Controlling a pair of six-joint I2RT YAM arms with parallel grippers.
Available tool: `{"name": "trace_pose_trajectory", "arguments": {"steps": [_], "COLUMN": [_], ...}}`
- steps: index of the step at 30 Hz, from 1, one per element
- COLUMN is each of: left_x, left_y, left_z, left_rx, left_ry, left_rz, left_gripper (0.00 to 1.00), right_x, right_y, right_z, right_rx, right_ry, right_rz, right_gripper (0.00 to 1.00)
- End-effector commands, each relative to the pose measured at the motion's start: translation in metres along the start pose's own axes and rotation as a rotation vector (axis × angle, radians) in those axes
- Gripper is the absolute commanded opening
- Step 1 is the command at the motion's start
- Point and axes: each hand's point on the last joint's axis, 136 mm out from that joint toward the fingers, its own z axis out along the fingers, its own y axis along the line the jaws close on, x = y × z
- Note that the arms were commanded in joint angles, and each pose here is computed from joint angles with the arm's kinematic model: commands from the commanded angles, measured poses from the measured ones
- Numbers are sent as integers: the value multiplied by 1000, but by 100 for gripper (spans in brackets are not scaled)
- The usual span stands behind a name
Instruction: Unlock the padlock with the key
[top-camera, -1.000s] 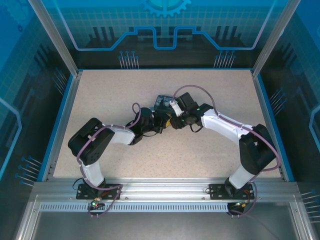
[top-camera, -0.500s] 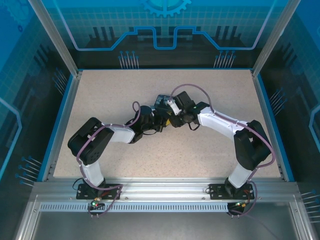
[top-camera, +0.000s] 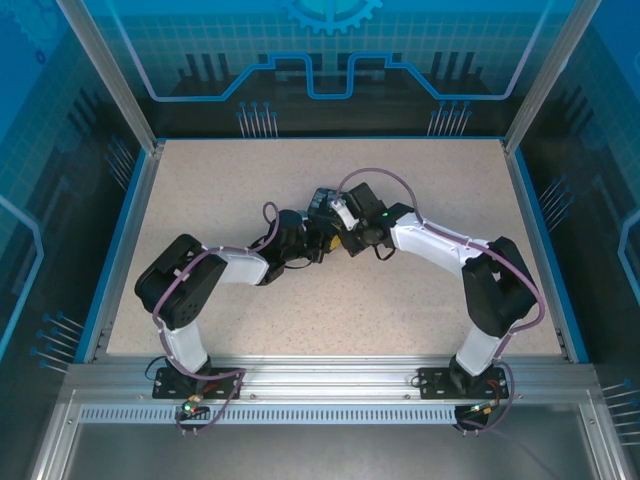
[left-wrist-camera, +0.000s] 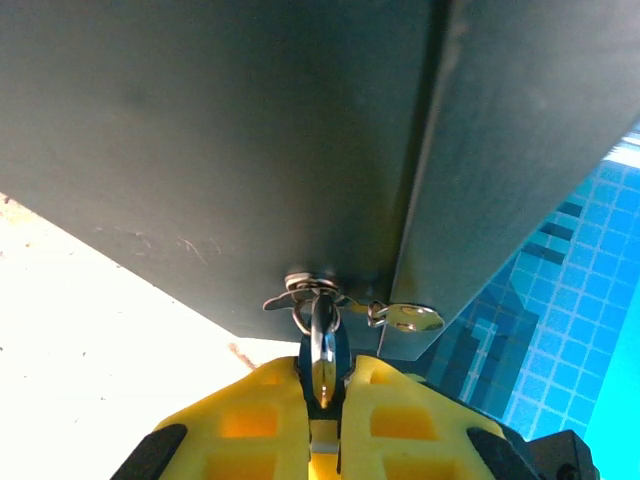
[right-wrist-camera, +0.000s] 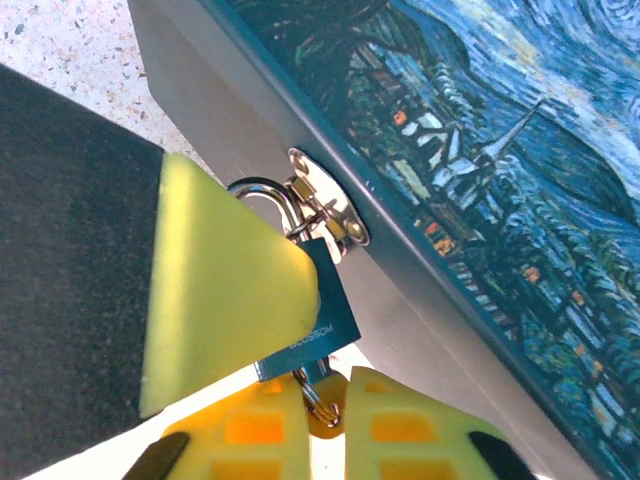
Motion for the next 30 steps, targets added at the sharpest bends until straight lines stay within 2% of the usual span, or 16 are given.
{"name": "trace_pose_trajectory", "arguments": {"steps": [1, 4, 13, 16, 17, 19, 23, 30], "left_x": [16, 16, 14, 12, 11, 11, 11, 14], "left_y": [-39, -37, -31, -28, -27, -24, -9, 21], "left_z": [-6, -6, -4, -4, -3, -3, -6, -15], "left_rx": [92, 87, 78, 72, 68, 58, 6, -96], "left_ry": [58, 56, 48, 42, 42, 43, 45, 58], "left_rz": [42, 43, 40, 42, 42, 51, 88, 178], "left_gripper": [0, 0, 0, 0, 0, 0, 0, 0], "right_x": [-22, -22, -29, -23, -19, -11, -1, 0], "right_y": [-4, -2, 17, 12, 10, 6, -3, -5], "right_z": [-4, -10, -29, -30, -30, -28, -22, -7], "right_rx": [-9, -78, -419, -407, -405, -401, -411, -442], "right_ry": [-63, -73, -113, -106, -102, -94, -106, -116], "right_rz": [33, 72, 246, 268, 276, 301, 388, 505], "right_gripper": [5, 0, 1, 30, 37, 46, 56, 59]}}
